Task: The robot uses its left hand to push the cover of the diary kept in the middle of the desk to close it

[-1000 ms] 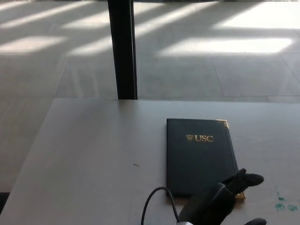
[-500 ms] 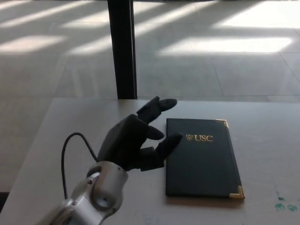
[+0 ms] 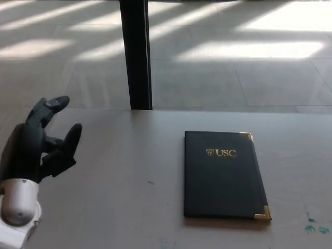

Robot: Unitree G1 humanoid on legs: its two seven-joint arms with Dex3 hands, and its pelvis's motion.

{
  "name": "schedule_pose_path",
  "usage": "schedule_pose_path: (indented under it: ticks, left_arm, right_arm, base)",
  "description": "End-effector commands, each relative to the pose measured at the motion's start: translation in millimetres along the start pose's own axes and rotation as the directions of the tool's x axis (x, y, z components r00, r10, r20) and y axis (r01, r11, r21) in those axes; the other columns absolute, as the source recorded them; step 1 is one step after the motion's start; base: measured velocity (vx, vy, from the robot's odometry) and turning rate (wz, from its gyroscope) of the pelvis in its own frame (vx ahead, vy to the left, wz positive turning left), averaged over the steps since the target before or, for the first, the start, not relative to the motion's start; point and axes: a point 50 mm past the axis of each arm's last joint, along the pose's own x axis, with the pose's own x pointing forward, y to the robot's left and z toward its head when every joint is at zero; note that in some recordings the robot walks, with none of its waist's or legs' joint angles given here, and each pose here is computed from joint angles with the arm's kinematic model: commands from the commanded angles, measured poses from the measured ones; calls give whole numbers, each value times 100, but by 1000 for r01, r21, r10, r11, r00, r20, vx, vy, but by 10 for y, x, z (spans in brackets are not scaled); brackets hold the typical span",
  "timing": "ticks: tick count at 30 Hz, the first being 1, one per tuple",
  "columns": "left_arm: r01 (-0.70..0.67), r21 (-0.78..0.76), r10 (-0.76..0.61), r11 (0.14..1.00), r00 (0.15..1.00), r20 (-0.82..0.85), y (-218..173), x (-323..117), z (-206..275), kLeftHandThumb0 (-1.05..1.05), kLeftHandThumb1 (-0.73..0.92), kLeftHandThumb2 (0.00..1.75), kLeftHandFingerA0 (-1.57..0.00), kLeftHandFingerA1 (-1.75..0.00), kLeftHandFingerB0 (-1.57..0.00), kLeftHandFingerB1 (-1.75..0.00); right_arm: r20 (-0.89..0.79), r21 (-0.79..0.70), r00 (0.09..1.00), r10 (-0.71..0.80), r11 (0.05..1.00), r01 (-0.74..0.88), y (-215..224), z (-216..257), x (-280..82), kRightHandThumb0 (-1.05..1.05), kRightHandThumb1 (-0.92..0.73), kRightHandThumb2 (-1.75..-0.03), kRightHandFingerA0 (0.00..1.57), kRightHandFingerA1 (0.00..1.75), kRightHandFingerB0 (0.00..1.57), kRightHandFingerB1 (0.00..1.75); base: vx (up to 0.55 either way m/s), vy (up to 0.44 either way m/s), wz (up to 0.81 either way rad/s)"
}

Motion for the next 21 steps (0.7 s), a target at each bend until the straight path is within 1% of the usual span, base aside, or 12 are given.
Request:
schedule_pose_path:
  ticks: [1, 3, 6, 7, 8, 10, 11, 12, 13, 17, 18, 21]
  left_arm:
    - [-641, -143, 468, 754, 677, -568, 1185, -635, -1478, -76, 79, 109, -48, -58, -29, -52]
    - [-716, -79, 522, 693, 575, -630, 1262, -714, -1582, -72, 92, 74, -106, -142, -35, -43]
    - [-789, -20, 557, 614, 451, -698, 1362, -871, -1771, -74, 90, 72, -101, -146, -31, -38]
    - [-820, -23, 558, 572, 409, -722, 1389, -918, -1824, -75, 87, 71, -91, -149, -31, -37]
    - [-856, -12, 541, 517, 337, -771, 1432, -1010, -1916, -77, 85, 72, -78, -144, -28, -38]
    - [-860, 11, 522, 511, 300, -798, 1438, -1095, -1975, -74, 92, 69, -87, -135, -28, -37]
    - [-858, 18, 520, 514, 294, -802, 1426, -1130, -1997, -72, 92, 71, -101, -142, -68, -93]
    - [-857, 41, 514, 514, 269, -815, 1404, -1189, -2043, -76, 92, 72, -90, -139, -41, -48]
    - [-859, 71, 501, 508, 227, -835, 1371, -1277, -2120, -76, 92, 71, -87, -137, -44, -45]
    - [-818, 146, 484, 556, 177, -857, 1309, -1424, -2247, -78, 92, 74, -104, -122, -70, -53]
    - [-802, 173, 484, 571, 159, -861, 1281, -1456, -2262, -80, 92, 74, -103, -126, -78, -58]
    - [-781, 192, 477, 594, 150, -866, 1229, -1477, -2294, -76, 92, 72, -104, -138, -85, -78]
  right_arm:
    - [-8, -9, 1000, -29, 1000, 29, -104, 44, 5, -93, -65, -117, 96, 68, 63, 57]
    - [-7, -12, 1000, -24, 1000, 24, -102, 47, 1, -93, -65, -117, 95, 68, 62, 58]
    - [-2, -20, 1000, -28, 999, 28, -109, 60, 8, -95, -67, -118, 97, 66, 62, 56]
    - [-5, -14, 1000, -28, 1000, 27, -113, 61, 11, -100, -89, -68, 100, 64, 70, 52]
    - [-4, -15, 1000, -26, 1000, 26, -119, 60, 2, -95, -66, -118, 96, 67, 62, 57]
    - [-4, -22, 1000, -26, 999, 26, -128, 62, -8, -94, -66, -118, 96, 67, 61, 58]
    - [-4, -20, 1000, -28, 999, 28, -133, 63, -7, -101, -90, -68, 99, 64, 67, 52]
    - [-1, -27, 1000, -27, 999, 27, -135, 63, -9, -101, -91, -68, 99, 64, 67, 52]
    - [0, -32, 1000, -29, 999, 29, -133, 62, -10, -94, -64, -116, 95, 66, 63, 57]
    - [-4, -31, 999, -38, 999, 38, -133, 55, 8, -94, -67, -118, 95, 65, 63, 58]
    - [-8, -23, 999, -48, 999, 48, -143, 53, 6, -101, -89, -68, 101, 62, 72, 50]
    - [1, -33, 999, -39, 999, 39, -143, 58, -6, -95, -67, -118, 98, 65, 62, 56]
  base:
    - [0, 0, 0]
    - [0, 0, 0]
    - [0, 0, 0]
    - [0, 0, 0]
    - [0, 0, 0]
    - [0, 0, 0]
    - [0, 0, 0]
    - [0, 0, 0]
    - [0, 0, 0]
    - [0, 0, 0]
    - [0, 0, 0]
    - [0, 0, 0]
